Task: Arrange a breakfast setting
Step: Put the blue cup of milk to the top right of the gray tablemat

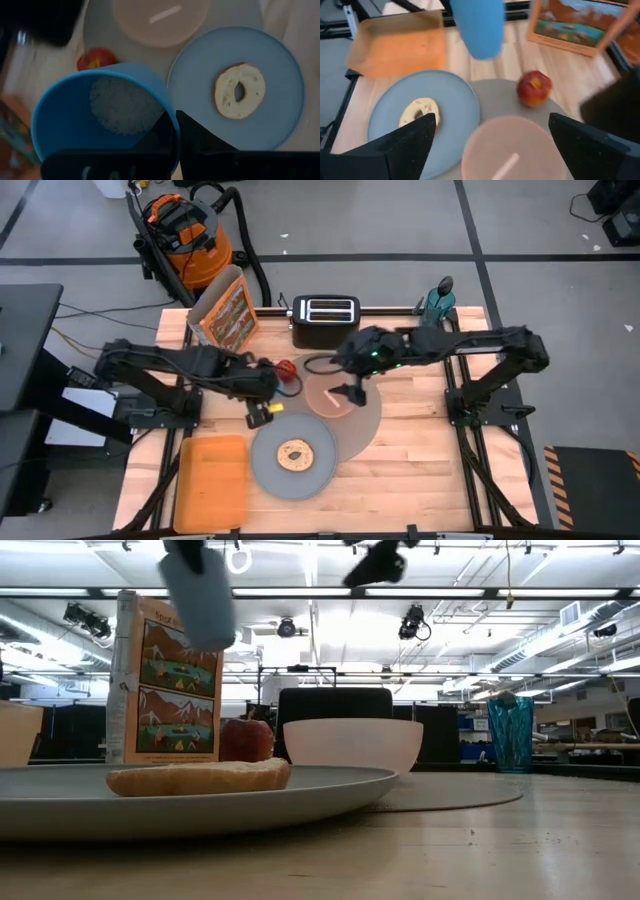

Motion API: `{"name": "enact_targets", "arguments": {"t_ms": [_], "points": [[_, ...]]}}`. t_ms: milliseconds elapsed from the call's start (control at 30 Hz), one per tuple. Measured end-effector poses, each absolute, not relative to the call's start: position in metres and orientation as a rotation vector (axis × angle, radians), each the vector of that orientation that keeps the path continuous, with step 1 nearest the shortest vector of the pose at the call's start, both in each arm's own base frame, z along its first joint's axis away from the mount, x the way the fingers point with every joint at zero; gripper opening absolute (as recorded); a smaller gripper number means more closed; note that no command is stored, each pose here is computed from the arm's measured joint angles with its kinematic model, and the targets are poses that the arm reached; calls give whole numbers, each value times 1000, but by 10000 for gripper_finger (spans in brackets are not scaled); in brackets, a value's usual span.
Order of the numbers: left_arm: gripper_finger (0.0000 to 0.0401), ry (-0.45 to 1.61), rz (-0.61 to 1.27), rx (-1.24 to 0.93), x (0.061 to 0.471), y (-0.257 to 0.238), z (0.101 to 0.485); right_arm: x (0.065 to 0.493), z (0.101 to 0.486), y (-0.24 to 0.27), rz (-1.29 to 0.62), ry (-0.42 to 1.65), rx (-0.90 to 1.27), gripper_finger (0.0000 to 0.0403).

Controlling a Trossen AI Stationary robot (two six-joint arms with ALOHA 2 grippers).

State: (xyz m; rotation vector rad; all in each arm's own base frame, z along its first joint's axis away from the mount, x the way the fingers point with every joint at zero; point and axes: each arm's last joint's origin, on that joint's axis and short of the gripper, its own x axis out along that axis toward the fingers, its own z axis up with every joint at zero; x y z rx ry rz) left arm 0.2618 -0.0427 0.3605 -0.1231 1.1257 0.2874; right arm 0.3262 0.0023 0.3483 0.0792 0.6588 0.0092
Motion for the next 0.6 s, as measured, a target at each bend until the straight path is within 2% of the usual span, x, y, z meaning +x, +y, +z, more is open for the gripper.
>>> {"name": "enact_targets", "arguments": {"t_ms": [200,333,600], "points": [[14,1072,180,1,294,-53,365,360,325,17,107,609,-65,397],[14,1060,136,39,302,-64,367,369,318,23,89,590,-115,399],[14,971,93,52,307,-81,370,381,318,26,144,506,-97,399]]}}
